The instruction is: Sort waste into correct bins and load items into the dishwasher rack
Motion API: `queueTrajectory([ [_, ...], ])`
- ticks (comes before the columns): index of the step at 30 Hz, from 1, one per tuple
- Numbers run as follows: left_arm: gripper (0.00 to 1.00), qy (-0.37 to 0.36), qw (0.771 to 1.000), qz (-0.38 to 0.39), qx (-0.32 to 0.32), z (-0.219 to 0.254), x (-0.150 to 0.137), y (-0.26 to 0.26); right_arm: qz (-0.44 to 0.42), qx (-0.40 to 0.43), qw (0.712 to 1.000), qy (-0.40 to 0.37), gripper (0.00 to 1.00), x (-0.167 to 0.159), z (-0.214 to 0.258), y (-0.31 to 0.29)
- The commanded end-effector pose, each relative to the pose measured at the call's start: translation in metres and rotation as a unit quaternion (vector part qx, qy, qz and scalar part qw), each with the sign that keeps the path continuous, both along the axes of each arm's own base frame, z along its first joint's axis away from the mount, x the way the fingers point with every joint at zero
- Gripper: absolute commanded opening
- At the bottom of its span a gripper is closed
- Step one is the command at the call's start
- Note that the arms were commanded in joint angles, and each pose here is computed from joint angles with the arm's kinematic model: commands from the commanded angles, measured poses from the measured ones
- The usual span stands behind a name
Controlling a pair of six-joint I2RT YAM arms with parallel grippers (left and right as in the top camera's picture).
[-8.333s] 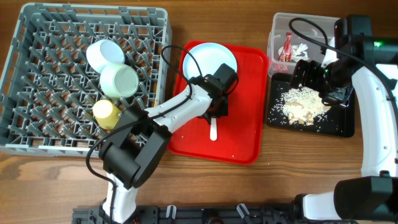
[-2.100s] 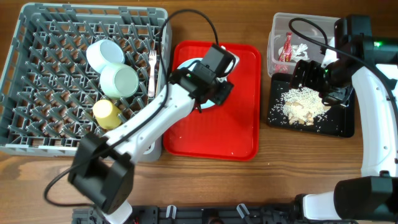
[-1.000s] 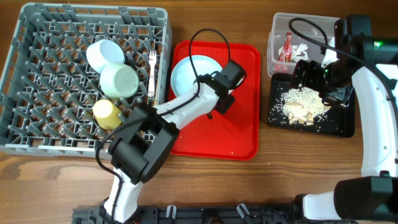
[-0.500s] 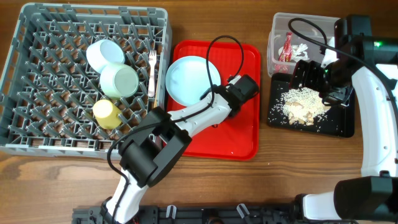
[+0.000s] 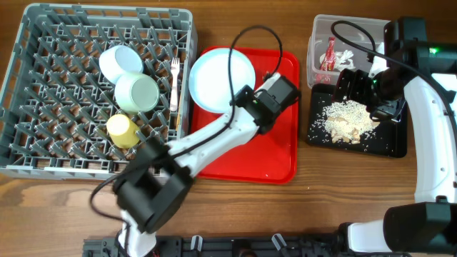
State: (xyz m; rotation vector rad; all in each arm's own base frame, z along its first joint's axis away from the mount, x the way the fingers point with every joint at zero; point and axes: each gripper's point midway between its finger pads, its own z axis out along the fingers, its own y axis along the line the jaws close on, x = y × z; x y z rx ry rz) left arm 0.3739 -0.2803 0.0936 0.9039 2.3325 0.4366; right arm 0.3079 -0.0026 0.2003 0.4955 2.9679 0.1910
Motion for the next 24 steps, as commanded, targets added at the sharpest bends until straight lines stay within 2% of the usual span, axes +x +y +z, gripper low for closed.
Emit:
queueTrajectory([
  [1,0.04,-0.037,0.999,-0.012,-0.035,0.046,0.003,-0.002,0.003,-0.007,1.000,-0.014,1.00,0.002,0.008,-0.002],
  [8,0.04,-0.070,0.994,-0.007,-0.089,0.091,0.008,0.003,0.003,-0.007,1.000,-0.013,1.00,0.001,0.008,-0.002],
  [16,0.04,-0.044,0.977,0.024,-0.207,0.118,0.020,0.023,0.003,-0.007,1.000,-0.013,1.00,0.001,0.008,-0.002],
  [21,0.04,0.014,0.948,0.045,-0.316,0.124,0.029,0.037,0.003,-0.007,1.000,-0.012,1.00,0.001,0.007,-0.002],
  [24,0.04,0.064,0.913,0.059,-0.400,0.127,0.035,0.047,0.003,-0.007,1.000,-0.011,1.00,0.001,0.007,-0.002],
])
